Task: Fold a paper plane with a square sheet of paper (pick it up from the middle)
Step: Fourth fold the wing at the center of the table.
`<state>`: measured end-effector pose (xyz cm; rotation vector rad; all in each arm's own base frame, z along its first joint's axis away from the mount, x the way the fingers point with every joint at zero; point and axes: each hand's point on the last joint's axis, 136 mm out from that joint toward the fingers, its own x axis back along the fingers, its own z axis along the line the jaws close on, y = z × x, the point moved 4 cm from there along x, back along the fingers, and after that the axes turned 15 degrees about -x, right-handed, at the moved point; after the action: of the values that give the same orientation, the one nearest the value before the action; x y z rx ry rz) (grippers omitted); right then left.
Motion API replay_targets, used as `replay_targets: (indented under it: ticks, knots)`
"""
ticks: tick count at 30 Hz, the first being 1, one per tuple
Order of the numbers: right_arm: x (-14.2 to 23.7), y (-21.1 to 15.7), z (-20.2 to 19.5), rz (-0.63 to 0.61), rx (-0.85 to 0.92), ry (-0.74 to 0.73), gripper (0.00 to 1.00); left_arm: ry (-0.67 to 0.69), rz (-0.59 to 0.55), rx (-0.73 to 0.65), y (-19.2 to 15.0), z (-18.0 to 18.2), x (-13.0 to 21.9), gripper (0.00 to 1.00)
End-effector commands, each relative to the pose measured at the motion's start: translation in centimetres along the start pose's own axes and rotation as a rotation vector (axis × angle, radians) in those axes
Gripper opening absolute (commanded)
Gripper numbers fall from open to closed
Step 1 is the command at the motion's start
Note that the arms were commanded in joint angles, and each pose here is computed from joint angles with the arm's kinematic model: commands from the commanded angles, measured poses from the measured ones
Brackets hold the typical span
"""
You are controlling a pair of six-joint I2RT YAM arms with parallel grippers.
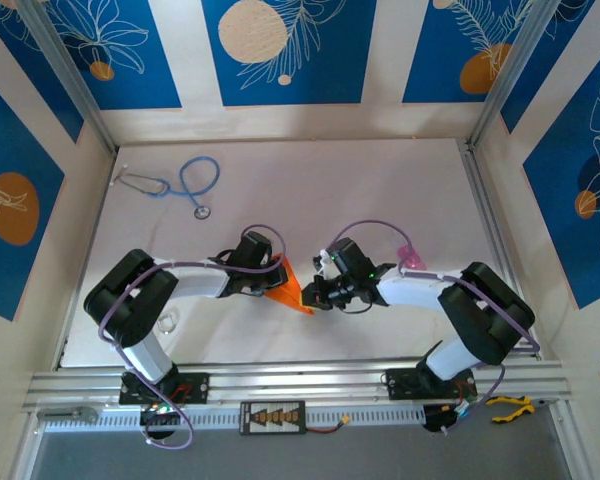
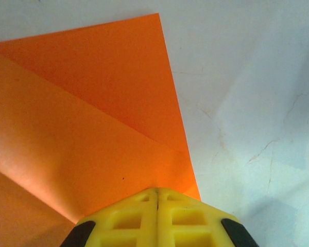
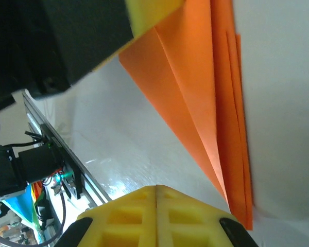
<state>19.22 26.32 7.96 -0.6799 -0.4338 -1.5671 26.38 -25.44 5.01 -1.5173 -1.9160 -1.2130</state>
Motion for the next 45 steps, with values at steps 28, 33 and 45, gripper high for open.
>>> replay_targets:
  ticks: [28,33,45]
  knots:
    - [-0.2,1.4,0.2,-0.028,-0.011,-0.022,0.08,0.059,0.067,0.015,-1.9,1.8,-0.3,0.02]
    - [0.1,2.1,1.4,-0.050,-0.002,-0.002,0.08,0.056,0.063,0.020,-2.0,1.8,-0.3,0.02]
    - [-1.9,2.6,-1.1,-0.003,-0.103,-0.076,0.08,0.058,0.068,0.019,-2.0,1.8,-0.4,0.01]
